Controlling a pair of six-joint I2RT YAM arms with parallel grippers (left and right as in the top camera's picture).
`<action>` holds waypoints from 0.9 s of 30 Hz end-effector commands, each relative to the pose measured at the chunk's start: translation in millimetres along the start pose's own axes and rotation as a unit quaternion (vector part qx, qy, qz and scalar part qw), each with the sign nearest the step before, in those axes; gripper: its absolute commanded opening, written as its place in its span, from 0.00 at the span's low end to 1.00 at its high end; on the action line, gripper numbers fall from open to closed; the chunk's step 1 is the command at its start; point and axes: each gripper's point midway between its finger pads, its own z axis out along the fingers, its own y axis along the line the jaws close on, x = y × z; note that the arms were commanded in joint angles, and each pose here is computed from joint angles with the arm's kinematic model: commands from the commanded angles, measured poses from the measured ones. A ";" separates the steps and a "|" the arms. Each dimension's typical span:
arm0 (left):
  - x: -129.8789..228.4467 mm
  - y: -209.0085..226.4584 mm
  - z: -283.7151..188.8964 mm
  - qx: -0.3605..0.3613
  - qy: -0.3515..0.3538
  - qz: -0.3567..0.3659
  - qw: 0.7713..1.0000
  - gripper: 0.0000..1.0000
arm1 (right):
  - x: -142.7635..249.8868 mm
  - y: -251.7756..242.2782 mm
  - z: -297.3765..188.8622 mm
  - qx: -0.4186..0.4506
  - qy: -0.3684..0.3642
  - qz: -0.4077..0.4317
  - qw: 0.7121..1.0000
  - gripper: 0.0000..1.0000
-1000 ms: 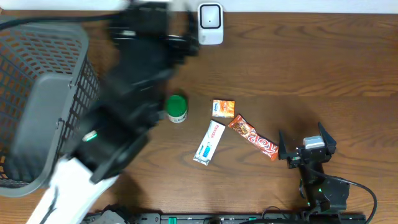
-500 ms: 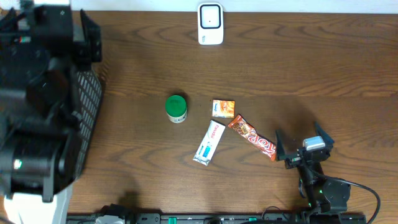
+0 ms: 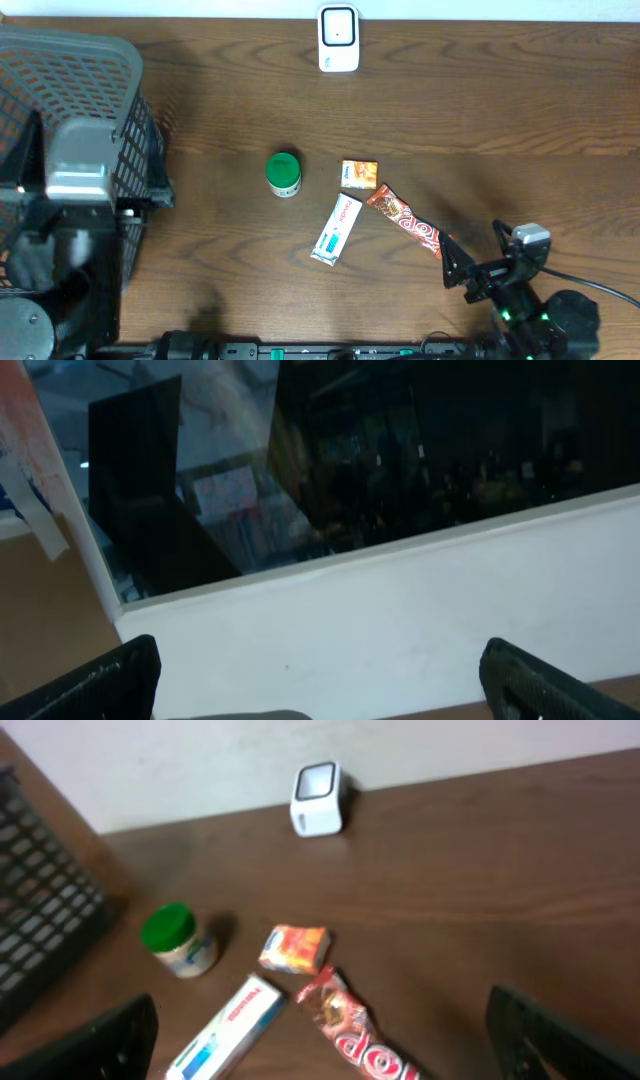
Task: Scan the item barcode
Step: 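Release the snack pack near the candy bar and retract the left arm, then reach the right gripper to the orange snack pack and grasp it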
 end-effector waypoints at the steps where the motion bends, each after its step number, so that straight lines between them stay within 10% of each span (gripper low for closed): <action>1: -4.2 -2.3 -5.6 0.006 -0.021 -0.008 1.000 0.98 | -27.4 17.7 -12.0 -0.016 0.010 0.010 1.000 0.99; 27: -69.5 42.1 -133.9 -0.104 -0.169 -0.023 0.980 0.98 | -127.1 107.2 -32.0 -0.201 0.000 -0.086 0.976 0.99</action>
